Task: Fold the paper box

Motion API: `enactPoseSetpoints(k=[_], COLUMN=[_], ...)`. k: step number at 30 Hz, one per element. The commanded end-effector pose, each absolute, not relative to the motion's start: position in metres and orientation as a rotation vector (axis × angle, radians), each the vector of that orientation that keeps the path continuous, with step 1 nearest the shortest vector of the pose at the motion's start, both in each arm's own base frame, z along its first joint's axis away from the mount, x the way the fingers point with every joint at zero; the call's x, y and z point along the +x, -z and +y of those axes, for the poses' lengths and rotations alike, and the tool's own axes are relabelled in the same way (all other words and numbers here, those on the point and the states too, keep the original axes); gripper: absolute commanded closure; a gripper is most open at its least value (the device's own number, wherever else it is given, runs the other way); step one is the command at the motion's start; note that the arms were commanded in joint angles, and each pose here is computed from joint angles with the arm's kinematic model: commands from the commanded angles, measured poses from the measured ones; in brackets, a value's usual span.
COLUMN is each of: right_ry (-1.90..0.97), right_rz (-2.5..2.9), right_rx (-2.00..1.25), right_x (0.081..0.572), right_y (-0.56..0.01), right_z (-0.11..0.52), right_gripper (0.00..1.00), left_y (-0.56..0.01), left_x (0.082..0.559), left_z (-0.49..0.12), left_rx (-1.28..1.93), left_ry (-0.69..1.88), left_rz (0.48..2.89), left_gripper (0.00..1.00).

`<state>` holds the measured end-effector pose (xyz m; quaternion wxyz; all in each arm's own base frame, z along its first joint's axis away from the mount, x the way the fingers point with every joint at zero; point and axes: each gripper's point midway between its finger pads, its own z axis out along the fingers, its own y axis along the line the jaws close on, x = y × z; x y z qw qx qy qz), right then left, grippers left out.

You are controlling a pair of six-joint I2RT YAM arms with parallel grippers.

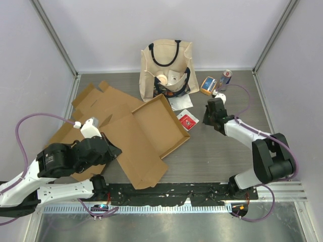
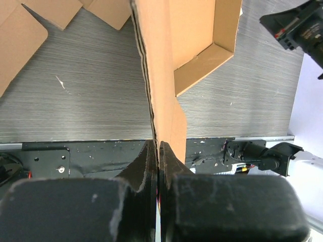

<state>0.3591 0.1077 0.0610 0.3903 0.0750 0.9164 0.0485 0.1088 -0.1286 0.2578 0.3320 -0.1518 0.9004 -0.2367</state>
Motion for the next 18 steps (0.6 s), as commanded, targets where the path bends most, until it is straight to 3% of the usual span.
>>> enactPoseSetpoints(k=[1,2,3,5,9,18], right_ry=[-0.284,-0.334,-0.34,-0.413,-0.544,-0.52], right_rz=[2.252,2.256,2.273,2.231,2.293,2.345], right_rx=[0.211,0.16,0.081,-0.009,-0.121,-0.429], right_x=[0.367,0.367,0.366,0.38,0.396,0.408], right_y=[-0.087,-0.088,-0.082,-0.088,-0.062,-0.047], right_z=[0.116,0.125,0.128,0.141,0.155,0.171], right_gripper=[0.98,0.61,0.39,0.26,0.22,0.2], left_y=[-0.249,-0.249,-0.248,-0.247,-0.246,-0.242], left_x=[0.105,0.105,0.105,0.105,0.104,0.102], left_z=[-0.111,-0.111,-0.112,-0.113,-0.116,-0.115], left_rx=[-0.341,-0.342,-0.336,-0.327,-0.325,-0.337], left_ry=[0.509,0.508,0.506,0.502,0.514,0.519], left_rz=[2.383,2.382,2.384,2.391,2.402,2.404], left_gripper=[1.0,1.0,1.0,1.0,1.0,1.0])
